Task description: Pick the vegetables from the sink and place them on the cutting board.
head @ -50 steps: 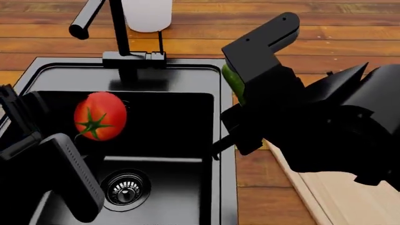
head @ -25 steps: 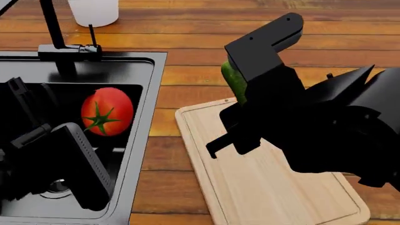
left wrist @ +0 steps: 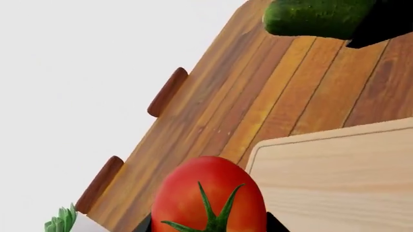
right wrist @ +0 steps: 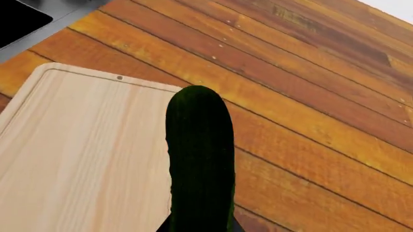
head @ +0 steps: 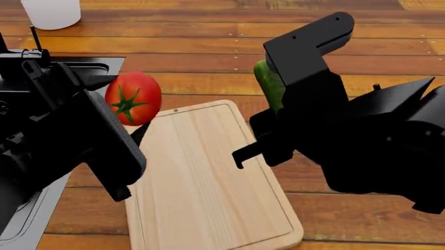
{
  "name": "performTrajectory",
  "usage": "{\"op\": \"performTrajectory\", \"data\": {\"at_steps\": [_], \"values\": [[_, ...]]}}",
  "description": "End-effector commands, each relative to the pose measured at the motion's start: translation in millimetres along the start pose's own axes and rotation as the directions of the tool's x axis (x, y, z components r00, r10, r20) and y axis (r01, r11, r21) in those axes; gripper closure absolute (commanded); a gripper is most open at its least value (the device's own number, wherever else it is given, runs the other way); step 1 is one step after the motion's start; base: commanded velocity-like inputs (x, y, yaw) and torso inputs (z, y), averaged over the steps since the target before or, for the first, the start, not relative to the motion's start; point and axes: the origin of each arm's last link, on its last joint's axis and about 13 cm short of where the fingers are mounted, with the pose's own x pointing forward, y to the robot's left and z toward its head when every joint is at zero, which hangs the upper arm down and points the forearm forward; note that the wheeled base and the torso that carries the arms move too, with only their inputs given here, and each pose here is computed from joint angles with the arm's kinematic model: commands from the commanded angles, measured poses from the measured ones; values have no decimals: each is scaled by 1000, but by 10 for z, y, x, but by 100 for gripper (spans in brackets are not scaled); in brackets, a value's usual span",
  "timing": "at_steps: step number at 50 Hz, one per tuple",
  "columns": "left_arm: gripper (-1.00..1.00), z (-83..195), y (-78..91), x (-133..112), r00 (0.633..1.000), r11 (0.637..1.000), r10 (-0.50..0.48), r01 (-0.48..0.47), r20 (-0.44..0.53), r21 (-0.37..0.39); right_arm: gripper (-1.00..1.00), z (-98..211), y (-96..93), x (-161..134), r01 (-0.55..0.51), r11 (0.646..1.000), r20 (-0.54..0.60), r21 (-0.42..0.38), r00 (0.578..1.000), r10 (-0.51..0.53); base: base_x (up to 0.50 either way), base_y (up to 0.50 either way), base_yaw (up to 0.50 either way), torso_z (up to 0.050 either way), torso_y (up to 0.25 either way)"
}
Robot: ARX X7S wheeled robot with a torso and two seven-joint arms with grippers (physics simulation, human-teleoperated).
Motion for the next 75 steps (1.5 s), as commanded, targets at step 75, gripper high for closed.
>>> {"op": "performTrajectory", "data": {"at_steps": [75], "values": [[100,-64,-420,1034,915,802,-227,-19,-334,-596,100,1,169,24,74,970,106,232,989,-101,0,0,0,0,0]]}}
